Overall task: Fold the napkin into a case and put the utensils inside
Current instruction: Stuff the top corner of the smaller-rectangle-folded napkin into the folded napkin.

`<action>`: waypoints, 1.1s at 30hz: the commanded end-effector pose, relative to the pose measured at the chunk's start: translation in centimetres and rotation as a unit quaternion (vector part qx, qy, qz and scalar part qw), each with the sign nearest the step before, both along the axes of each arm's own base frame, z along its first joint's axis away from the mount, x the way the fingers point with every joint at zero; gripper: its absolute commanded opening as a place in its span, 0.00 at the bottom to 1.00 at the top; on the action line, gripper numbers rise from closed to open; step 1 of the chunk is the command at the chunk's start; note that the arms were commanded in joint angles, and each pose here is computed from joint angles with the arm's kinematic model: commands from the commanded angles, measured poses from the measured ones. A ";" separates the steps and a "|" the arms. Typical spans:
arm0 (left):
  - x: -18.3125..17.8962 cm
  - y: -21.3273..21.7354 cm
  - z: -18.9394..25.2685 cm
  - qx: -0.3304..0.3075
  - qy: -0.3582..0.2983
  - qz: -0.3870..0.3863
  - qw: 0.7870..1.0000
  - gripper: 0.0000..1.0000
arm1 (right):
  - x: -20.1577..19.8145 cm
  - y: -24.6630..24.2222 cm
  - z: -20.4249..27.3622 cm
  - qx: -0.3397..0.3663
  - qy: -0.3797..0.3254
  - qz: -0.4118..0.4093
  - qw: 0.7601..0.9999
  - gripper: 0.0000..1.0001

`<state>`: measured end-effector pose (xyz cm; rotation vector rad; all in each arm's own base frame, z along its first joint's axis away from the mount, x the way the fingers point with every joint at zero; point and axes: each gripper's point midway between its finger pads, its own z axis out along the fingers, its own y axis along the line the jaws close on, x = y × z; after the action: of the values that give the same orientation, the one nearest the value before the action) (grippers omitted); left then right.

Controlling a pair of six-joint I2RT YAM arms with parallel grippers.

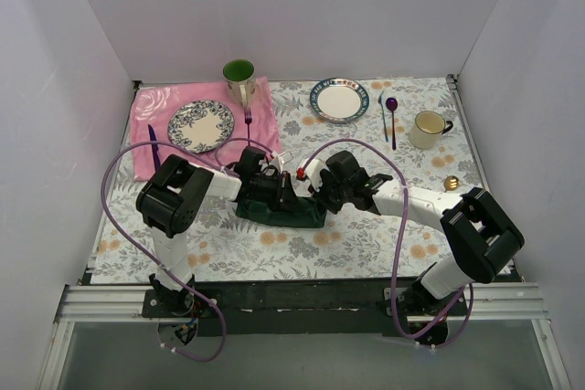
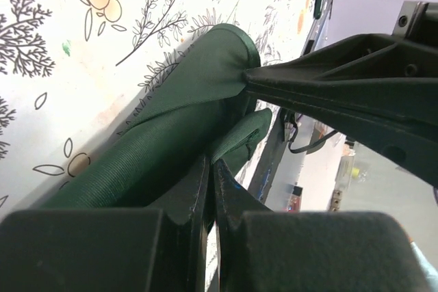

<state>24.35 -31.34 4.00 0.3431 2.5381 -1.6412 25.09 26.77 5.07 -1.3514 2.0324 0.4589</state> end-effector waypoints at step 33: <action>2.7 1.1 -4.9 0.149 0.054 0.038 0.987 0.00 | 1.8 0.9 3.4 0.032 -0.052 -0.016 0.998 0.01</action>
<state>26.90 -31.64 2.24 0.2020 2.7569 -1.4747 25.48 26.80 5.92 -1.3351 2.0030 0.4315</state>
